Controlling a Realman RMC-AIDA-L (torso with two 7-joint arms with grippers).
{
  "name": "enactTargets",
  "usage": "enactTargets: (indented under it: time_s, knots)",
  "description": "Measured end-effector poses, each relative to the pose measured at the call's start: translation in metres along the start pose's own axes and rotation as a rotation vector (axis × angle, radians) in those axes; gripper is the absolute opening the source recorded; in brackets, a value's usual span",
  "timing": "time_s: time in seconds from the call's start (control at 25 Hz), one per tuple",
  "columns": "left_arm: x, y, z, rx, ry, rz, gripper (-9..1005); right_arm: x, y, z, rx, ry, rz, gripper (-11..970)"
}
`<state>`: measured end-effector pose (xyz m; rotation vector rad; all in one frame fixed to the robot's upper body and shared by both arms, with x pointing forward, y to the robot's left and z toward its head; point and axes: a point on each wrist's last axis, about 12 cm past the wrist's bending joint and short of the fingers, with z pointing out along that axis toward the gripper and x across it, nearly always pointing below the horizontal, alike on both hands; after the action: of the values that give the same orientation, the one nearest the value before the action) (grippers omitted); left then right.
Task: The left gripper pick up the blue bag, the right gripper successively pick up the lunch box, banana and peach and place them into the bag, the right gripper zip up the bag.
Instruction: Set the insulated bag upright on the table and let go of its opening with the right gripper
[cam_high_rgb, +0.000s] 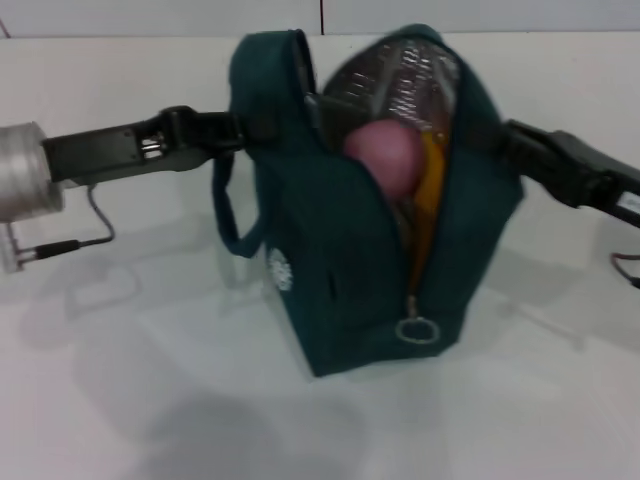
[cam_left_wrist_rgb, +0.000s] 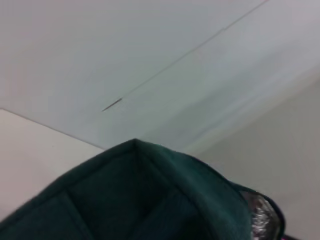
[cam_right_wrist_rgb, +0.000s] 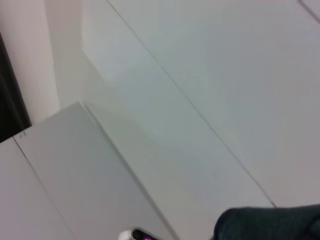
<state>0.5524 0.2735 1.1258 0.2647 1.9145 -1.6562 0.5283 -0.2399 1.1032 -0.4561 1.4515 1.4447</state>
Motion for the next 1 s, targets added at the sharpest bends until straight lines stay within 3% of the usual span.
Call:
enactTargets:
  time_s: [0.16,0.4,1.0]
  knots:
    - [0.001,0.003,0.019,-0.007,0.05,0.016,103,-0.002,0.002,-0.018,0.015,-0.012,-0.023,158]
    - [0.008,0.006,0.032,-0.008,0.094,-0.017,104,0.0,0.003,-0.019,0.008,-0.006,-0.047,113]
    - [0.021,0.017,0.016,-0.075,0.071,-0.06,107,0.013,0.008,-0.026,0.004,0.034,-0.097,81]
